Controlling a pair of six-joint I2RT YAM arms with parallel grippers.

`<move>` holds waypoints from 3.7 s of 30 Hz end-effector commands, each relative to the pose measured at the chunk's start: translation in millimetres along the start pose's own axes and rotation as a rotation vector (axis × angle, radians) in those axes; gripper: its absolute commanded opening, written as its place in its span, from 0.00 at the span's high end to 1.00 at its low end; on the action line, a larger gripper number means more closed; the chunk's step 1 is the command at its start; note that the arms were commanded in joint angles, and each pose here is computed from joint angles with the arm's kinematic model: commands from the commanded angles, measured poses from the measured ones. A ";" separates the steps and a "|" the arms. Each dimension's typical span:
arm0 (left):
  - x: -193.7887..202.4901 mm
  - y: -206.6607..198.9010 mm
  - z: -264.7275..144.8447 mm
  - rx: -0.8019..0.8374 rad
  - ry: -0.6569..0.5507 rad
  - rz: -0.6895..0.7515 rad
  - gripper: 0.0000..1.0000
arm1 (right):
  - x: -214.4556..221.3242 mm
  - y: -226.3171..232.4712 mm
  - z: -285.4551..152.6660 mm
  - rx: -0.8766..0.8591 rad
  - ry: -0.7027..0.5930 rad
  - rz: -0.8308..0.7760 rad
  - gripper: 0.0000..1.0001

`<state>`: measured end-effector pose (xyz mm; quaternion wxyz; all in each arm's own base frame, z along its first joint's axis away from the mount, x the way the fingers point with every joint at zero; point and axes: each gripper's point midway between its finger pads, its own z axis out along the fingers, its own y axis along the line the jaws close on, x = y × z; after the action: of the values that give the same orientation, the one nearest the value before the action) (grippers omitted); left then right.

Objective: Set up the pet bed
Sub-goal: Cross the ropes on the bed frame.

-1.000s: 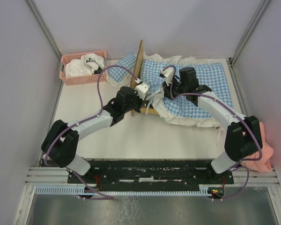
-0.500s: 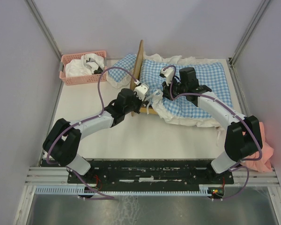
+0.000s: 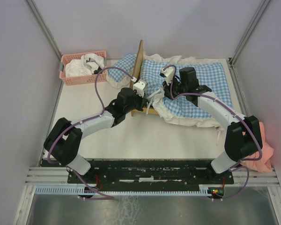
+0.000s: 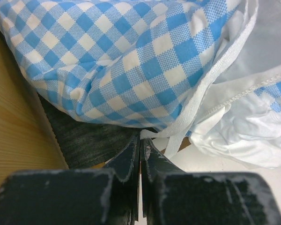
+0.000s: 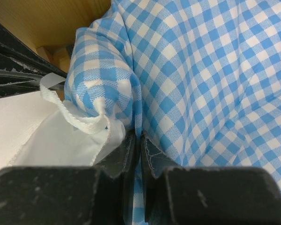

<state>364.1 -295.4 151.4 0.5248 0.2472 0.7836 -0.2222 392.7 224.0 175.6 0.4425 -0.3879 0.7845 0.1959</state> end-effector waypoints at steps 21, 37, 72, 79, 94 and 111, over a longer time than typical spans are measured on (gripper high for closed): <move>19.2 10.2 -5.7 -0.056 0.062 -0.021 0.81 | 0.4 13.7 8.6 -0.123 -0.020 -0.020 0.84; 17.9 -0.9 -49.9 -0.017 0.010 -0.088 0.61 | 13.0 29.1 14.9 -0.126 0.098 -0.099 0.84; 75.2 18.0 -22.7 -0.121 -0.142 0.012 0.57 | 13.7 51.7 25.3 -0.062 0.263 -0.283 0.82; 85.4 29.2 -6.1 -0.169 -0.141 0.081 0.57 | 19.2 47.3 22.9 -0.045 0.282 -0.304 0.82; 94.2 34.2 19.4 -0.234 -0.199 0.116 0.51 | 20.9 45.4 26.1 -0.054 0.278 -0.291 0.82; 94.0 44.7 35.8 -0.351 -0.168 0.035 0.53 | 20.0 51.6 25.6 -0.077 0.258 -0.263 0.82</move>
<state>371.4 -264.2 22.4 0.5913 0.1844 0.7803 -0.0866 364.1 266.4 142.8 0.3503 -0.5293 0.7652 0.1083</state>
